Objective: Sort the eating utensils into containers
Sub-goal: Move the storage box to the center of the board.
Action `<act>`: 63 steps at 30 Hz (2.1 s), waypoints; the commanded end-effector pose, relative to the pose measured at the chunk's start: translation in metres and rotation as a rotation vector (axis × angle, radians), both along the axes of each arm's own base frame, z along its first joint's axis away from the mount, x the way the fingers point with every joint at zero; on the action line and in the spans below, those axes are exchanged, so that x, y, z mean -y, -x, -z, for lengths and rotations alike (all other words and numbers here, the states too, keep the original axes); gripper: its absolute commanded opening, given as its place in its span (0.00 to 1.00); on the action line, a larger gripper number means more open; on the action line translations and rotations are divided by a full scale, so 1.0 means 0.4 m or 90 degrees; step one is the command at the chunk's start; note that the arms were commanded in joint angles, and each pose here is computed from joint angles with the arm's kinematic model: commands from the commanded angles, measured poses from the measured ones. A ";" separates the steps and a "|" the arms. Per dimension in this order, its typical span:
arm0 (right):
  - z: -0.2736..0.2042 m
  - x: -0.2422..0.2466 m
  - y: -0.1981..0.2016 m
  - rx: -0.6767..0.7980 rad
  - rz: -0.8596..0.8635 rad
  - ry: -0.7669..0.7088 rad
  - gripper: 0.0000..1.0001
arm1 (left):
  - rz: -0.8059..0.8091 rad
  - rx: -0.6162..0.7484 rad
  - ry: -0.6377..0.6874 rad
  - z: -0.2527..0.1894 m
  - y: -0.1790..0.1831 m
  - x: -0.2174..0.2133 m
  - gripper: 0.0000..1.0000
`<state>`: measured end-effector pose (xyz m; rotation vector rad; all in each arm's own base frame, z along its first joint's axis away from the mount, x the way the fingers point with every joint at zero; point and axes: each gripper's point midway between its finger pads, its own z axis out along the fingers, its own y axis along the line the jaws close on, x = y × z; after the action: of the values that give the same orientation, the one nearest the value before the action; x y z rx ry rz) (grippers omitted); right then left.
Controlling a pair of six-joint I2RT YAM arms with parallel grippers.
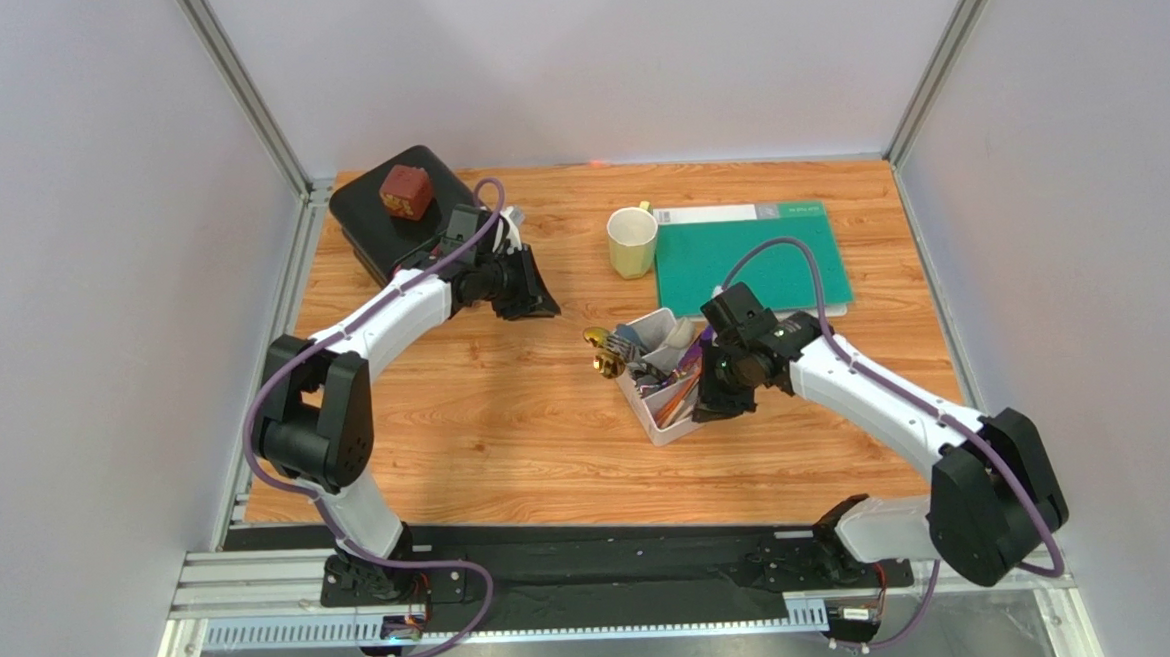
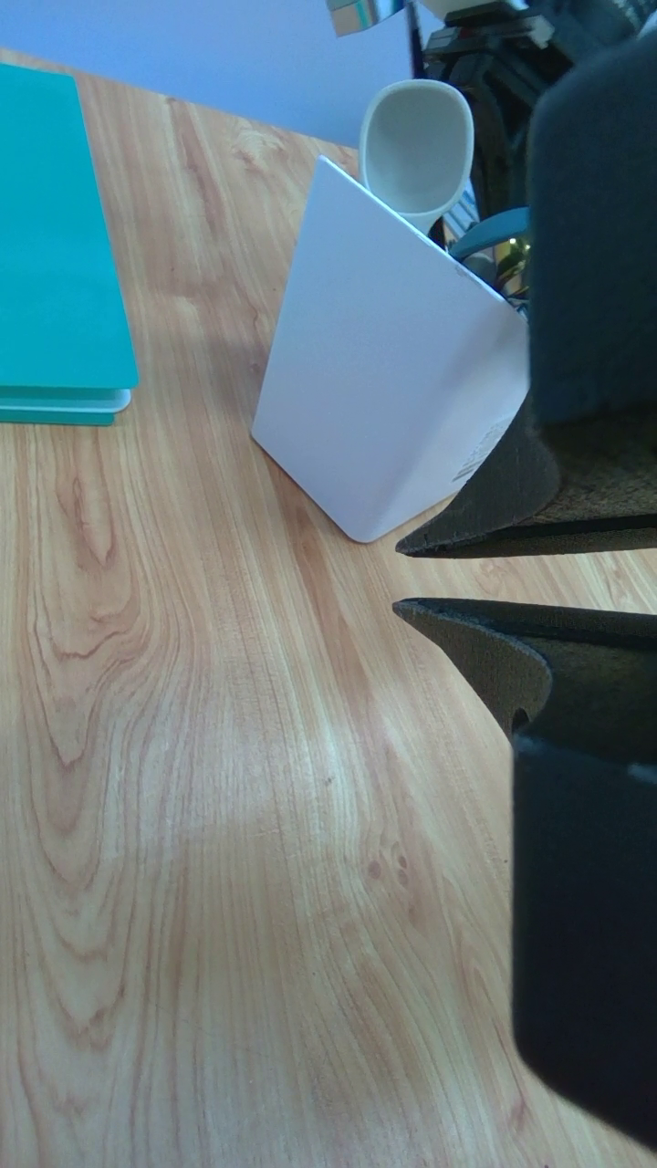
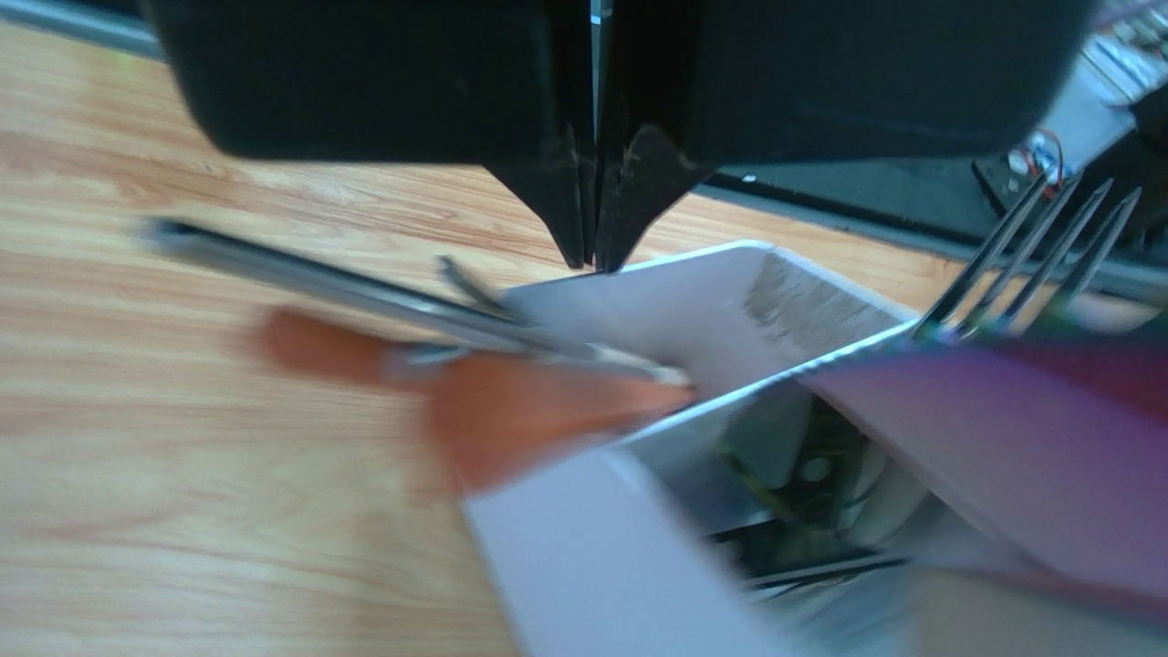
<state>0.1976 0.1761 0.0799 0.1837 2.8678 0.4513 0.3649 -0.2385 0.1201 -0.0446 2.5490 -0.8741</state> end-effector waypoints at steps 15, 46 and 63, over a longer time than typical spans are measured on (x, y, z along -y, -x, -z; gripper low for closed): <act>0.004 -0.017 0.126 0.000 -0.103 -0.039 0.00 | 0.017 0.019 0.022 -0.031 -0.007 0.007 0.22; -0.057 0.158 0.121 0.036 0.089 0.085 0.00 | 0.028 0.014 0.052 -0.041 -0.024 0.036 0.22; -0.059 -0.046 0.168 0.095 -0.135 -0.017 0.00 | 0.027 0.007 0.055 -0.024 -0.014 0.034 0.22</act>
<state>0.1099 0.1682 0.1010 -0.1246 2.8559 0.4344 0.3648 -0.2515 0.1225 -0.0176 2.5464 -0.9762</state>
